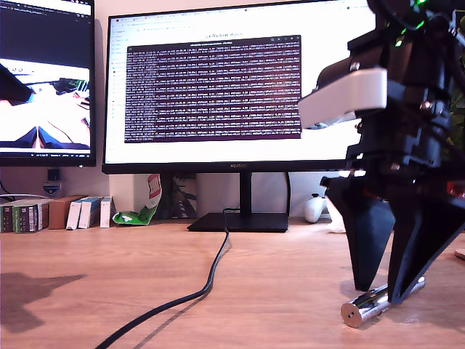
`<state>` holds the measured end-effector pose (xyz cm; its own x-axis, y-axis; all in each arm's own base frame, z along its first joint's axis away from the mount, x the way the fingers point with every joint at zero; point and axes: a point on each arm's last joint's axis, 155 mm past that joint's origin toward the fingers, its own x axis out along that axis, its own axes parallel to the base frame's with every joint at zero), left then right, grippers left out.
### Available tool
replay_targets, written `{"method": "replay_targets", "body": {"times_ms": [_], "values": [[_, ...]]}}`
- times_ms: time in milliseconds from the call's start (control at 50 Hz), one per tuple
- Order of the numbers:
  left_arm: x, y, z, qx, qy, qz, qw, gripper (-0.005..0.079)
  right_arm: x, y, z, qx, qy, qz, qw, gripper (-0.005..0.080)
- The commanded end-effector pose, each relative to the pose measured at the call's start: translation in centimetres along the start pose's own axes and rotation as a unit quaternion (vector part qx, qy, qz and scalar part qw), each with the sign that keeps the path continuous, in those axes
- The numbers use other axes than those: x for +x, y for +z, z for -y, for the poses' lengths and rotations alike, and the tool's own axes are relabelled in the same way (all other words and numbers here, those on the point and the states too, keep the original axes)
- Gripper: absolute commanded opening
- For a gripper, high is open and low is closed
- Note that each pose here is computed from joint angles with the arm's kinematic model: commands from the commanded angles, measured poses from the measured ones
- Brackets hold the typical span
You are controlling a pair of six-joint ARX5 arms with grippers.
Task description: Pick the metallic laser pointer with your right arm, pass it to your left arm, then place it down to the left side of the table
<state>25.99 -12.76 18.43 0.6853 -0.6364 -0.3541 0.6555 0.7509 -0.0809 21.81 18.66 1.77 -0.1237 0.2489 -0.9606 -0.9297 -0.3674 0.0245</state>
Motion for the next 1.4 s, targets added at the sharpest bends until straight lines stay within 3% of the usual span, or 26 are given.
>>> {"method": "replay_targets", "body": {"times_ms": [0,420,520,620,840,1060,1180,1380], "values": [[-0.1,0.6,0.0,0.007,-0.001,0.006,1.000,-0.0024,0.3,0.3,0.0,-0.006,0.002,-0.002,1.000,0.0304],[-0.1,0.6,0.0,0.007,-0.001,0.006,1.000,-0.0024,1.9,-0.3,-0.4,-0.009,0.024,-0.019,0.999,0.0272],[-0.1,0.6,0.0,0.007,-0.001,0.006,1.000,-0.0024,2.3,-0.4,-0.8,-0.009,0.034,-0.023,0.999,0.0202],[-0.1,0.6,0.1,0.007,-0.001,0.006,1.000,-0.0024,2.4,-0.2,-0.9,-0.014,0.035,-0.022,0.999,-0.0020],[0.0,0.7,0.0,0.008,-0.001,0.008,1.000,-0.0024,2.0,0.8,0.6,-0.029,0.004,-0.016,0.999,-0.0013],[-0.1,2.4,0.2,0.027,-0.007,0.040,0.999,-0.0019,-1.6,2.6,3.6,-0.047,-0.066,-0.001,0.997,-0.0013],[-0.3,4.1,0.6,0.051,-0.016,0.073,0.996,0.0033,-4.6,4.0,6.1,-0.044,-0.117,0.013,0.992,-0.0013],[-0.3,6.0,1.3,0.081,-0.041,0.111,0.990,0.0045,-9.6,8.2,9.7,-0.022,-0.179,0.091,0.979,-0.0013]]}}
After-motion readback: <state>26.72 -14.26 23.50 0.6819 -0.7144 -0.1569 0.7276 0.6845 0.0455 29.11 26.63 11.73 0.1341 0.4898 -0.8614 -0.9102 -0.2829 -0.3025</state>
